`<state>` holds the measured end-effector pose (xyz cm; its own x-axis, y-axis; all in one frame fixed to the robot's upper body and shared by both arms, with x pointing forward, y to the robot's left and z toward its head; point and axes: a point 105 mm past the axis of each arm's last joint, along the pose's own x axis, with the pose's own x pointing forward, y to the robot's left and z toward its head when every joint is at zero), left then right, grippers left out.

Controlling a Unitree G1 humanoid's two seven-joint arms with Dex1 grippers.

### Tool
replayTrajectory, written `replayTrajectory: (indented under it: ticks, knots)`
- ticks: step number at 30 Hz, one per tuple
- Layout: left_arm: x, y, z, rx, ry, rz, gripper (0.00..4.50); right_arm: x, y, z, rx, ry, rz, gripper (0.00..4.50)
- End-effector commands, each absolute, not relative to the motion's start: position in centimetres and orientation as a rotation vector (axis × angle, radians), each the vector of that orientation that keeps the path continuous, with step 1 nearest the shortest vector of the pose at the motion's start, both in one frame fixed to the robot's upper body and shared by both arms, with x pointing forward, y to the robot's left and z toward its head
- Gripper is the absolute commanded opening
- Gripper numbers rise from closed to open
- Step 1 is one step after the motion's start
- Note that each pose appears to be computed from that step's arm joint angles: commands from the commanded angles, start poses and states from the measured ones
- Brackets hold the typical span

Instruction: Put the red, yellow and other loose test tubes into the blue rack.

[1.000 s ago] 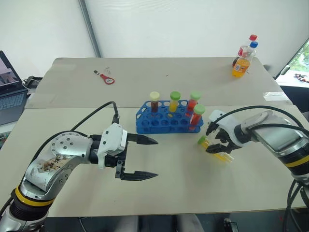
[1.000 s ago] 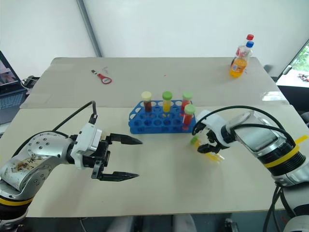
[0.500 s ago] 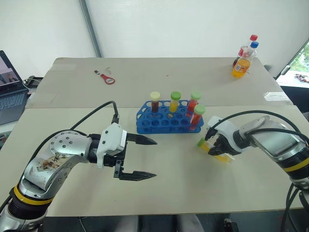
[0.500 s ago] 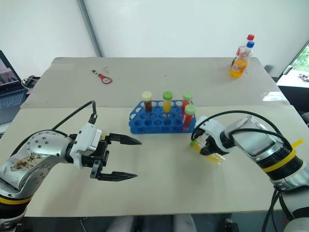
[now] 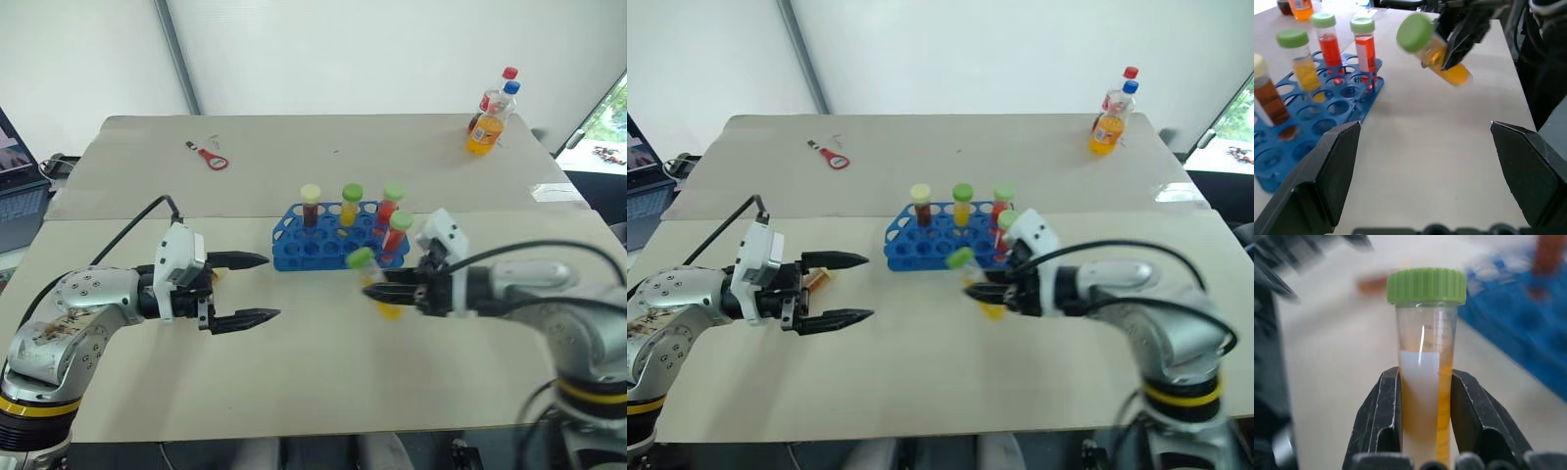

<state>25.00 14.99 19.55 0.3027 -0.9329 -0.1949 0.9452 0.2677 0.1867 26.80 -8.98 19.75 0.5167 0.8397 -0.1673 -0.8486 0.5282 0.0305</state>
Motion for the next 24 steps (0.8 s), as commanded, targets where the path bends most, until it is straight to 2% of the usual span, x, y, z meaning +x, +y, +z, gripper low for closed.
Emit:
replayTrajectory:
  ticks: [1,5,9,24]
  knots:
    - [24.9,15.4,20.3,0.338,0.027,-1.261,4.50,28.3,-9.3,22.4,-0.087,-0.068,0.837,0.97]
    - [25.1,14.5,20.9,0.323,0.011,-1.275,4.50,30.9,-8.3,22.8,-0.004,-0.252,0.659,0.97]
    - [24.9,13.6,21.2,0.320,0.000,-1.306,4.50,32.0,-7.0,22.1,0.000,-0.334,0.595,0.97]
    - [25.2,13.3,21.7,0.323,-0.013,-1.313,4.50,34.6,-5.7,19.6,-0.006,-0.401,0.488,0.97]
